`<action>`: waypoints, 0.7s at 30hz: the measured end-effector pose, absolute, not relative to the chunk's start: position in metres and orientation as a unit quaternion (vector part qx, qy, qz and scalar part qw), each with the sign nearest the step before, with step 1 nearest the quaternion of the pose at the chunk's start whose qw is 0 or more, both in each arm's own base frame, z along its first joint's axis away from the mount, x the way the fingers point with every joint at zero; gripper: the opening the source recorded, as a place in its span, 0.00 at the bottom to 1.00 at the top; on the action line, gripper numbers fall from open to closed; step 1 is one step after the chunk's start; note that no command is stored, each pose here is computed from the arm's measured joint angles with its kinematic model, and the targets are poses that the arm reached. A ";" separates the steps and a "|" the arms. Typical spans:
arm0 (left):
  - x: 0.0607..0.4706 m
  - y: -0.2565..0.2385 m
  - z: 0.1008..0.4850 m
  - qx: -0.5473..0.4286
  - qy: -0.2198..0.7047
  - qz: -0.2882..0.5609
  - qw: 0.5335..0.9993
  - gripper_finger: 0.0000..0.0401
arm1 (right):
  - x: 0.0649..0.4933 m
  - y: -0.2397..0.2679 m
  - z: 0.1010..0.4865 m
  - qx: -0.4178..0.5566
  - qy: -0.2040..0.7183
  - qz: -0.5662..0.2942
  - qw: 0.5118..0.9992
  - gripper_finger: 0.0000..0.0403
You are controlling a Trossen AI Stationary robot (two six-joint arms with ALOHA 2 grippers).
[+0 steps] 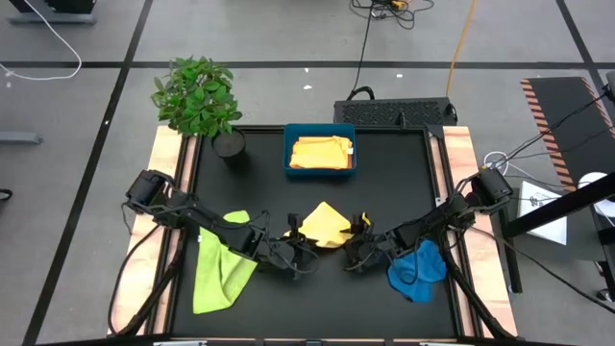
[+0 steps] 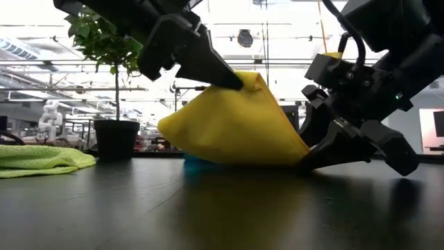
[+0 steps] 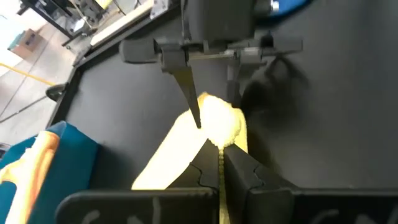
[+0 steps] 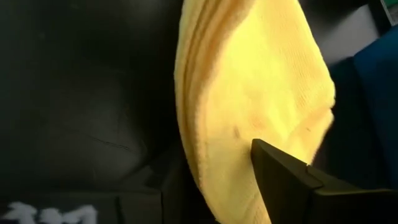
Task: Fold microfiber towels
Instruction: Put the yellow microfiber towel into the blue blue bin
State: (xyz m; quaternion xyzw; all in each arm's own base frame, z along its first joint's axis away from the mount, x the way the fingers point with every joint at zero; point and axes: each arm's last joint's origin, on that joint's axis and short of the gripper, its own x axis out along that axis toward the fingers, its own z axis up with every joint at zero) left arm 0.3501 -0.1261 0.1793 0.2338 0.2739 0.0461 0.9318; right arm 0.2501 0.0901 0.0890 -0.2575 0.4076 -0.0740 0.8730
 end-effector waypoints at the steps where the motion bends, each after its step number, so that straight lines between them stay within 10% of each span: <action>1: 0.350 -0.126 0.180 0.233 0.272 0.047 0.932 0.01 | 0.250 0.090 0.089 -0.259 0.410 -0.076 0.871 0.41; 21: 0.343 -0.125 0.186 0.240 0.287 0.063 0.925 0.01 | 0.247 0.086 0.087 -0.282 0.422 -0.093 0.857 0.18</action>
